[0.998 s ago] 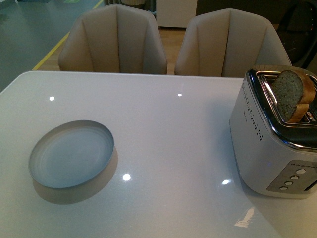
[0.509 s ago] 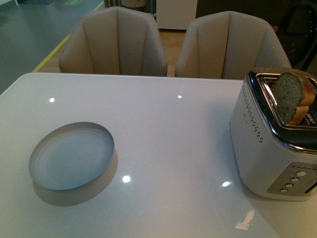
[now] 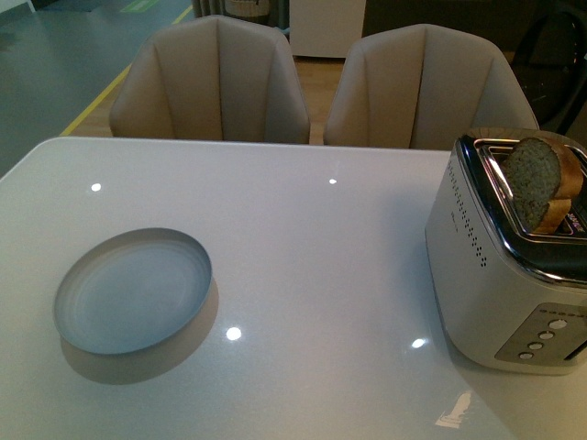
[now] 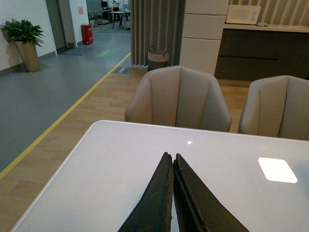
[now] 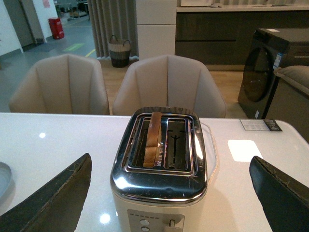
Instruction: Left arm holds plate, right arm toasts bread
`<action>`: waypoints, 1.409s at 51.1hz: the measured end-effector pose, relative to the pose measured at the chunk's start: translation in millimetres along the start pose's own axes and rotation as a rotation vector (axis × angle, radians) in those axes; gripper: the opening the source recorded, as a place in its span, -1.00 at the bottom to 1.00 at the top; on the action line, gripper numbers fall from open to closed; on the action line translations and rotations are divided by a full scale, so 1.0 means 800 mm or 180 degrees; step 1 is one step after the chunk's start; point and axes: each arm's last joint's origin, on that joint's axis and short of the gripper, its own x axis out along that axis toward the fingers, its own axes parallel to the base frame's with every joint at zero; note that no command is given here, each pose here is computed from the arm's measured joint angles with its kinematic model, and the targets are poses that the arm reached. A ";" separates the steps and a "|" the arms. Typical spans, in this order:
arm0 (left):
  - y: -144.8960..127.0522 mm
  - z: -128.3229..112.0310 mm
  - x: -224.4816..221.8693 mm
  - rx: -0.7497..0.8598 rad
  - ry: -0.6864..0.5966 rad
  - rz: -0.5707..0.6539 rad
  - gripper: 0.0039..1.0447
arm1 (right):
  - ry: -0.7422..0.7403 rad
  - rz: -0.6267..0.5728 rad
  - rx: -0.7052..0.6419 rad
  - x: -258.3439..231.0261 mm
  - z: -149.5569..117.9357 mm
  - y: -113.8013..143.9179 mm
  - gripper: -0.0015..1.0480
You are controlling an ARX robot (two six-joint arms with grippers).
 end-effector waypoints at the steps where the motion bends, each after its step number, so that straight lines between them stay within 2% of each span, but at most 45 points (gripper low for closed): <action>1: 0.000 0.000 -0.001 0.0000 -0.0004 0.0000 -0.95 | 0.0000 0.0000 0.0000 0.000 0.000 0.000 0.83; 35: 0.000 0.000 -0.022 0.0000 -0.0007 0.0000 -0.95 | 0.0000 0.0000 0.0000 0.000 0.000 0.000 0.83; 37: 0.000 -0.005 -0.028 0.0000 0.0101 0.0000 -0.95 | 0.0000 0.0000 0.0000 0.000 0.000 0.000 0.83; 59: 0.000 -0.003 -0.034 -0.0002 0.0007 -0.0001 -0.94 | 0.0000 0.0000 0.0000 0.000 0.000 0.000 0.83; 72: 0.000 -0.003 -0.034 0.0000 0.0007 -0.0001 0.27 | 0.0000 0.0000 0.0000 0.000 0.000 0.000 0.83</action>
